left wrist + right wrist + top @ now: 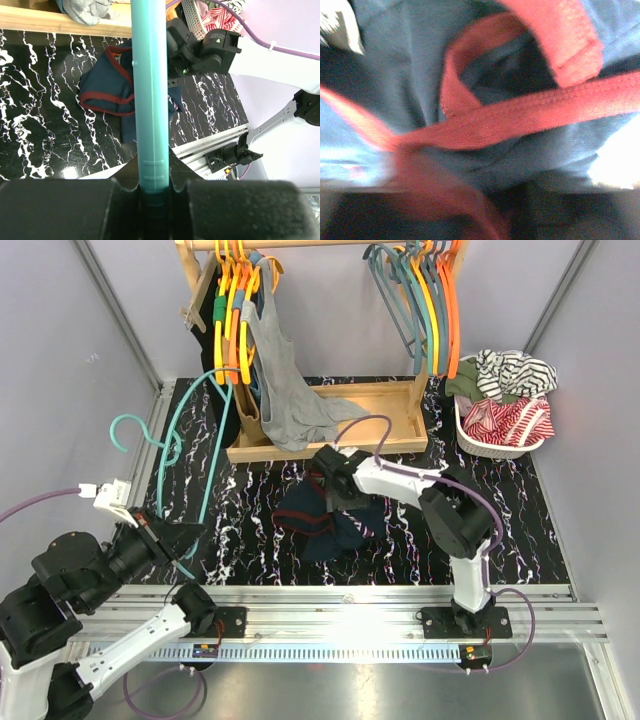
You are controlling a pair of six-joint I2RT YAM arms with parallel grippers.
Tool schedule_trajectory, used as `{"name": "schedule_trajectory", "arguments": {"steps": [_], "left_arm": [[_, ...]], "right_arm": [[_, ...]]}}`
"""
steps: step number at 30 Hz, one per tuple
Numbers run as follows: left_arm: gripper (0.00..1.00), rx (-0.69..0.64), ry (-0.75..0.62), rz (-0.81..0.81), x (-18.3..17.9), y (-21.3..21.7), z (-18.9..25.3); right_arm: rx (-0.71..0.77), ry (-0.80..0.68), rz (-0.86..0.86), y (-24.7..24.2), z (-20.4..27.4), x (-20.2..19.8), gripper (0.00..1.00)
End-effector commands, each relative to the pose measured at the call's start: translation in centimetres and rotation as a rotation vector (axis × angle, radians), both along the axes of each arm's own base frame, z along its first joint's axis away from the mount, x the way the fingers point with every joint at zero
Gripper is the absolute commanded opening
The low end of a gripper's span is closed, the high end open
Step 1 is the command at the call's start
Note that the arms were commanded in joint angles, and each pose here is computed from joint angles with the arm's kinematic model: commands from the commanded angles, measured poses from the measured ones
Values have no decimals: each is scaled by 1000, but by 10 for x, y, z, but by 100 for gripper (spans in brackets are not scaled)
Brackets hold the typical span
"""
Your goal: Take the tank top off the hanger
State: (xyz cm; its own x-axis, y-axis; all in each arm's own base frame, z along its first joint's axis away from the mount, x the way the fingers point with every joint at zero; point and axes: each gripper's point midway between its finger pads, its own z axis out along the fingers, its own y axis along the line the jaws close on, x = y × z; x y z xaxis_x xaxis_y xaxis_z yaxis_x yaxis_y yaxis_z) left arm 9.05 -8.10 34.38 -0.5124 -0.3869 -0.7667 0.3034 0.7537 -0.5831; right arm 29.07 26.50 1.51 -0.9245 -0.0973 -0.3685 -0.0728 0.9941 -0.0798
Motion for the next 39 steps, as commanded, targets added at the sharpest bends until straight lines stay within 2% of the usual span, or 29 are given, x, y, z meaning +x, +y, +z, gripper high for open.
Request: {"name": "schedule_trajectory", "arguments": {"steps": [1,3,4,8,11,12,14,15,20,24,29,30,32,33,35,36,38,39], "left_arm": [[0,-63,-43,-27,2,-9,11],[0,-73,-39,-56,2,-18,8],[0,-76,-36,-66,3,-21,7],[0,-85,-38,-101,5,-32,3],[0,-88,-47,-134,7,-40,5],[0,-91,-55,-155,7,-45,7],[0,-82,-55,-175,8,-50,6],[0,-80,-63,-180,9,-52,7],[0,-86,-82,-253,7,-66,15],[0,-73,-87,-287,7,-72,20],[0,-53,-100,-306,17,-84,26],[0,-62,-116,-305,20,-86,31],[0,-79,-125,-289,23,-87,39],[0,-102,-139,-290,24,-89,46],[0,-113,-152,-276,26,-88,50],[0,-110,-148,-268,27,-87,50],[0,-113,-139,-240,30,-84,52],[0,-118,-135,-235,31,-85,53]], "right_arm": [[40,240,-225,-45,-87,-18,38],[85,263,-273,-56,-93,-18,3],[82,248,-308,-67,-90,-13,0],[62,134,-410,-99,-49,8,0],[58,9,-515,-136,12,23,0],[104,-73,-538,-143,48,33,0],[81,-154,-621,-180,84,39,0],[124,-235,-646,-191,119,48,0],[99,-421,-775,-269,206,65,0],[132,-605,-859,-312,286,100,0],[145,-779,-948,-365,341,157,0],[138,-793,-957,-373,340,183,0],[101,-780,-991,-393,325,206,0],[78,-754,-1009,-403,301,231,0],[78,-676,-1037,-419,258,250,0],[74,-601,-1041,-423,213,268,0],[102,-496,-1068,-431,158,276,0],[89,-397,-1083,-433,102,279,0]]}}
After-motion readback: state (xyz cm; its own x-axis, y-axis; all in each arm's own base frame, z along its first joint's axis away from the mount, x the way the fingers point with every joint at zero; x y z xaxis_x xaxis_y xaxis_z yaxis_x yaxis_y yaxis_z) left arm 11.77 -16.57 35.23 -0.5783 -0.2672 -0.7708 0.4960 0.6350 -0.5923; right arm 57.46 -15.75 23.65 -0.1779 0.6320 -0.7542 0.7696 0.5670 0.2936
